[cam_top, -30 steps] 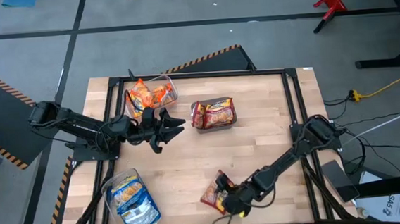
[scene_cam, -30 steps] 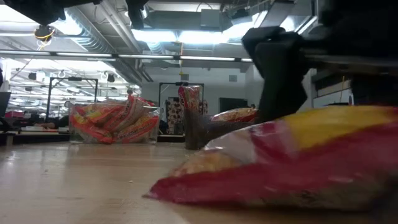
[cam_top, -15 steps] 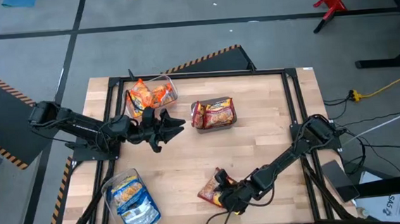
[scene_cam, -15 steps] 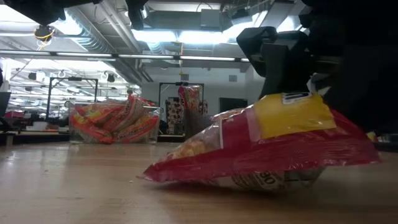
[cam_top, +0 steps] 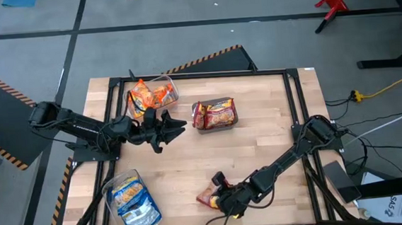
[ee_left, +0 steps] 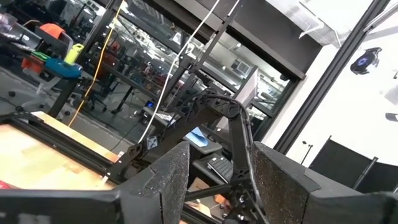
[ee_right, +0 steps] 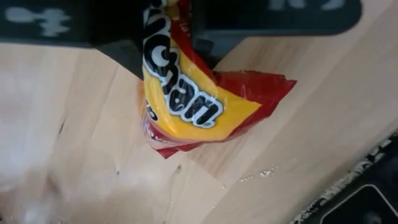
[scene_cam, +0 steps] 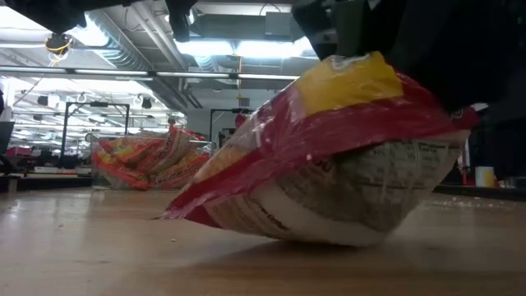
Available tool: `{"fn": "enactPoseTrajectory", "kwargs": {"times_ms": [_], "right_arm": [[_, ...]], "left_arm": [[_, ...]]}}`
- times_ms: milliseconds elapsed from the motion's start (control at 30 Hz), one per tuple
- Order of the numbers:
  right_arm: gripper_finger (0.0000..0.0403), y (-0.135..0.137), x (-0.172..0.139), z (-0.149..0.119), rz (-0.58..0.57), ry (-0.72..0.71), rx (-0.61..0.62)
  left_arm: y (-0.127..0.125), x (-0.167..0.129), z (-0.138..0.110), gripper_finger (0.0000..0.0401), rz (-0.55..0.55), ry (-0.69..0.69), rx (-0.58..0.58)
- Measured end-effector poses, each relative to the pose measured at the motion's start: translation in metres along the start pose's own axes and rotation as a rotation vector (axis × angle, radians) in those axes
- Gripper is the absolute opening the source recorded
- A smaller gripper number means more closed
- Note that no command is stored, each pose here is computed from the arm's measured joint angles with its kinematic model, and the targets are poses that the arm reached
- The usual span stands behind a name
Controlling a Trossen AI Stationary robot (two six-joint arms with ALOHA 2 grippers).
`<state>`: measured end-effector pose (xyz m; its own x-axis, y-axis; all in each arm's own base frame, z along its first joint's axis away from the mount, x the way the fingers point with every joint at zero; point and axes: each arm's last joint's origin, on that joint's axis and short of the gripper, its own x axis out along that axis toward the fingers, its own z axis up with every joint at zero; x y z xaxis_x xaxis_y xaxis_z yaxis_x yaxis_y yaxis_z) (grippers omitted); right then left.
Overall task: Sort Maruchan noodles
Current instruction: Put the red noodle pack into the black bin
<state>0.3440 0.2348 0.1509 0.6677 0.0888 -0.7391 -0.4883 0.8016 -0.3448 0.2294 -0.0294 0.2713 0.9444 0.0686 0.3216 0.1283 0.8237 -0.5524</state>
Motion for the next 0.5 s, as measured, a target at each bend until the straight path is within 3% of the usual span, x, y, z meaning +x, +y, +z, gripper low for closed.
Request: {"fn": "enactPoseTrajectory", "kwargs": {"times_ms": [333,500], "right_arm": [[0.0035,-0.018,-0.032,0.013,-0.150,0.067,-0.043],[0.0035,-0.040,-0.062,0.016,-0.307,0.098,-0.055]], "left_arm": [[0.000,-0.001,-0.006,0.0167,0.015,0.048,-0.020],[-0.002,-0.001,-0.007,0.0167,0.005,0.056,-0.023]]}}
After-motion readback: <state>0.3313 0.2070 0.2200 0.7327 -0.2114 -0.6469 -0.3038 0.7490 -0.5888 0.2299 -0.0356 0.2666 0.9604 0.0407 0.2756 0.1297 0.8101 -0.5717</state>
